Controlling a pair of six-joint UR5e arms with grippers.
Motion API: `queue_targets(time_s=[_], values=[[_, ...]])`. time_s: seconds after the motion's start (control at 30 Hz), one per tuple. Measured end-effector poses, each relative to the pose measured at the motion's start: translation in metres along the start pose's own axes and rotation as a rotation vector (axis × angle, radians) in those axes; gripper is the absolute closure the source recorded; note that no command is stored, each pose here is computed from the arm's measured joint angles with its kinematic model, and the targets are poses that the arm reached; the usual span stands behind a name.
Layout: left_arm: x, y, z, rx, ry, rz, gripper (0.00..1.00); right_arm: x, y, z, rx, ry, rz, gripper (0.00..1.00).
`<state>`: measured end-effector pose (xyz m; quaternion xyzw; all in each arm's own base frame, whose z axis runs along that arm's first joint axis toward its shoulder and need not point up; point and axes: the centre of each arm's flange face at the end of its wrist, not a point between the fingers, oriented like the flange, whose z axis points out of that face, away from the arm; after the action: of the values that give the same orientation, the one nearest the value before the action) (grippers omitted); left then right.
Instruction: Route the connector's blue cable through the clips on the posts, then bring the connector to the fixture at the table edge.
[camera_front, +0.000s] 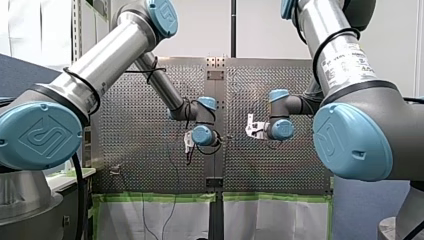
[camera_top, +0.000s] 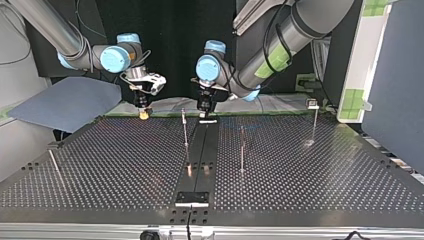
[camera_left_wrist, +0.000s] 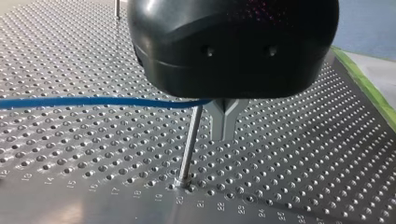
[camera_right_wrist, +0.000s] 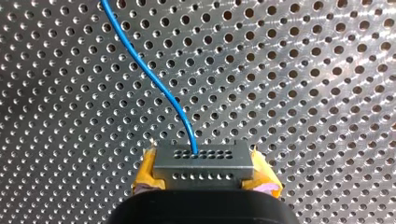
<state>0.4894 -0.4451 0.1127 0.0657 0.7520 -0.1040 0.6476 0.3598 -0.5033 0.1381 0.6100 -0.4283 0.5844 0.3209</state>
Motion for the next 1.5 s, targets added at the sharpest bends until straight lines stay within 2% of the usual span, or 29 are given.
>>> queue_targets(time_s=[0.3,1.03,1.23,1.37,1.5], values=[[-0.005,-0.001,0.005,0.017,-0.007,-0.015,1.0,0.002,0.002,0.002,-0.001,0.008,0.007,1.0],[-0.012,0.007,0.015,0.023,-0.008,-0.049,1.0,0.004,0.009,0.008,-0.01,0.017,0.016,1.0],[-0.005,0.008,0.017,0.022,0.003,-0.046,1.0,0.004,0.01,0.009,-0.011,0.017,0.016,1.0],[0.009,0.009,0.022,0.02,0.019,-0.042,1.0,0.004,0.011,0.01,-0.013,0.018,0.016,1.0],[0.009,0.01,0.028,0.02,0.014,-0.051,1.0,0.0,0.012,0.012,-0.016,0.013,0.015,1.0]])
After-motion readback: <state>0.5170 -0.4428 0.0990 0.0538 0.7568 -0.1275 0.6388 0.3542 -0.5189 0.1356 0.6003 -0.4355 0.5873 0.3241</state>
